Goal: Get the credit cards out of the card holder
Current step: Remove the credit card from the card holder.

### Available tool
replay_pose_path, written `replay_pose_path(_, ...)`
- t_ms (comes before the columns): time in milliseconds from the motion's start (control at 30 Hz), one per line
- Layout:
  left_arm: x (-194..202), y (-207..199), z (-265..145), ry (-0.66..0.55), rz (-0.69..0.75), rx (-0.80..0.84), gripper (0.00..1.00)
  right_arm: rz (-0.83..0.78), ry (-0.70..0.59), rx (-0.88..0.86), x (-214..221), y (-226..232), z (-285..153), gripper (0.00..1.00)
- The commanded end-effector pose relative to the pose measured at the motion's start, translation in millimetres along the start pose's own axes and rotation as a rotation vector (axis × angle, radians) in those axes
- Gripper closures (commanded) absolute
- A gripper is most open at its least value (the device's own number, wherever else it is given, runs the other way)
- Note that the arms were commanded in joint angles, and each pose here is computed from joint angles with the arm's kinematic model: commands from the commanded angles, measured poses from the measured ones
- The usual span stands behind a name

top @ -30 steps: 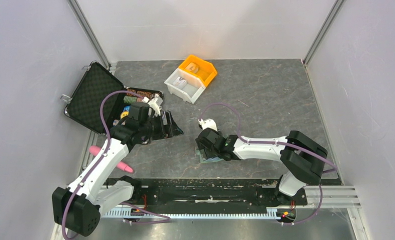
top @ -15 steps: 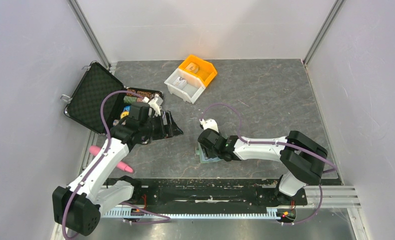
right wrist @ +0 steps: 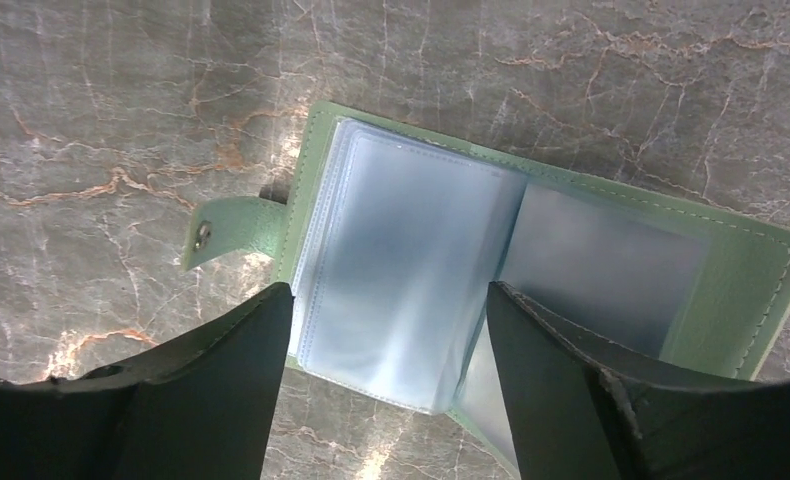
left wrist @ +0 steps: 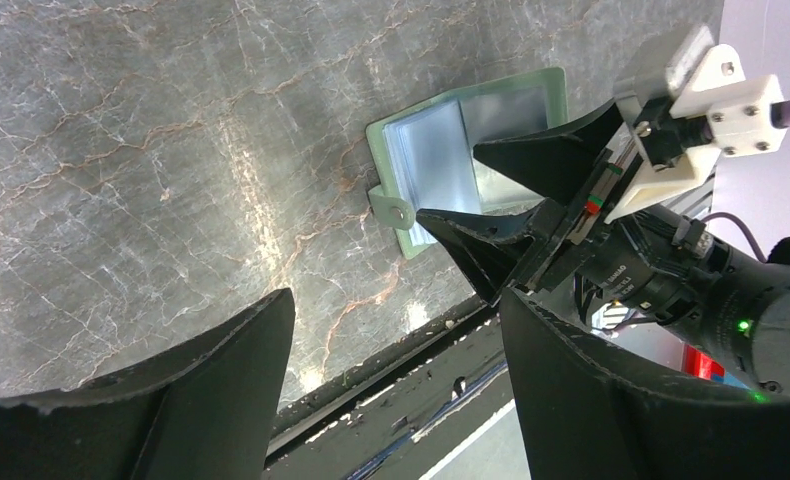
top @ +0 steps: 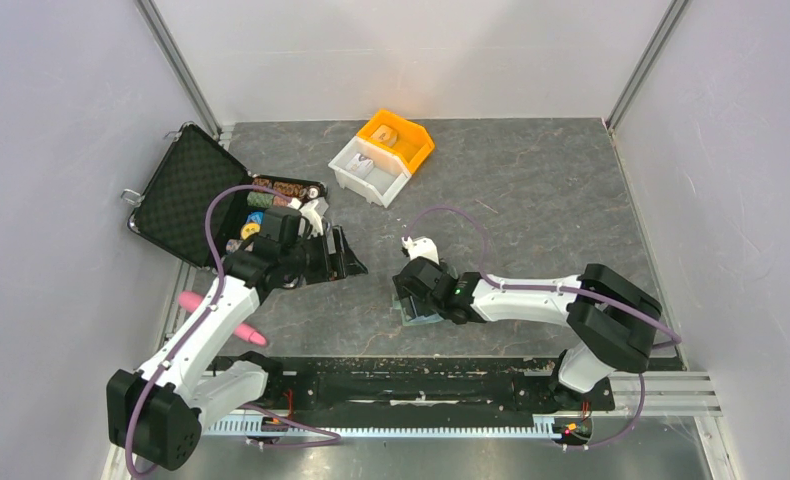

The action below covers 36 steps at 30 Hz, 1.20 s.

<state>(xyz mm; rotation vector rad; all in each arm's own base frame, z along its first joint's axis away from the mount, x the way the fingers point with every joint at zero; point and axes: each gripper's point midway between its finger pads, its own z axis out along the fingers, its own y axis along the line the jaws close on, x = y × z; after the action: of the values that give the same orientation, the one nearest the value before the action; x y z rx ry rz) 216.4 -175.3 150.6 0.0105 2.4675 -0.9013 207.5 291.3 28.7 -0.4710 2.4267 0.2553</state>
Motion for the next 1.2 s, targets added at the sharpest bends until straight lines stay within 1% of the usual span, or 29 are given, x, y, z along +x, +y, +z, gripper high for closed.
replay_pose_path(0,3.7,-3.3,-2.4,0.011,0.015,0.023,0.19,0.031,-0.037,-0.034,-11.6,8.1,-8.9,0.24)
replay_pose_path(200,6.5,-2.7,-3.1,0.012,0.016,0.026,0.19,0.003,-0.016,0.018,-6.0,3.3,-4.3,0.24)
replay_pose_path(467,6.9,-1.8,-4.6,0.004,0.017,0.022,0.19,-0.020,0.009,0.027,2.6,6.2,3.5,0.26)
replay_pose_path(633,7.6,-0.2,-3.6,0.008,0.015,0.017,0.19,-0.017,-0.005,0.033,-0.1,5.5,1.5,0.38)
replay_pose_path(833,8.2,-1.4,-2.0,0.020,0.010,0.023,0.19,0.009,-0.031,-0.012,-8.1,13.4,-4.3,0.49)
replay_pose_path(933,9.7,-2.7,-1.2,0.032,0.003,0.031,0.19,0.023,-0.030,-0.037,-6.7,17.5,-4.8,0.52)
replay_pose_path(1000,12.1,-5.7,0.2,0.042,-0.021,0.049,0.19,0.041,-0.043,-0.058,-8.3,19.6,-6.8,0.56)
replay_pose_path(1067,14.1,-6.7,2.3,0.046,-0.040,0.061,0.19,0.051,-0.053,-0.077,-9.4,21.1,-8.7,0.58)
replay_pose_path(1167,21.1,-7.6,8.3,0.069,-0.071,0.078,0.20,0.101,-0.058,-0.133,-9.4,23.3,-9.9,0.62)
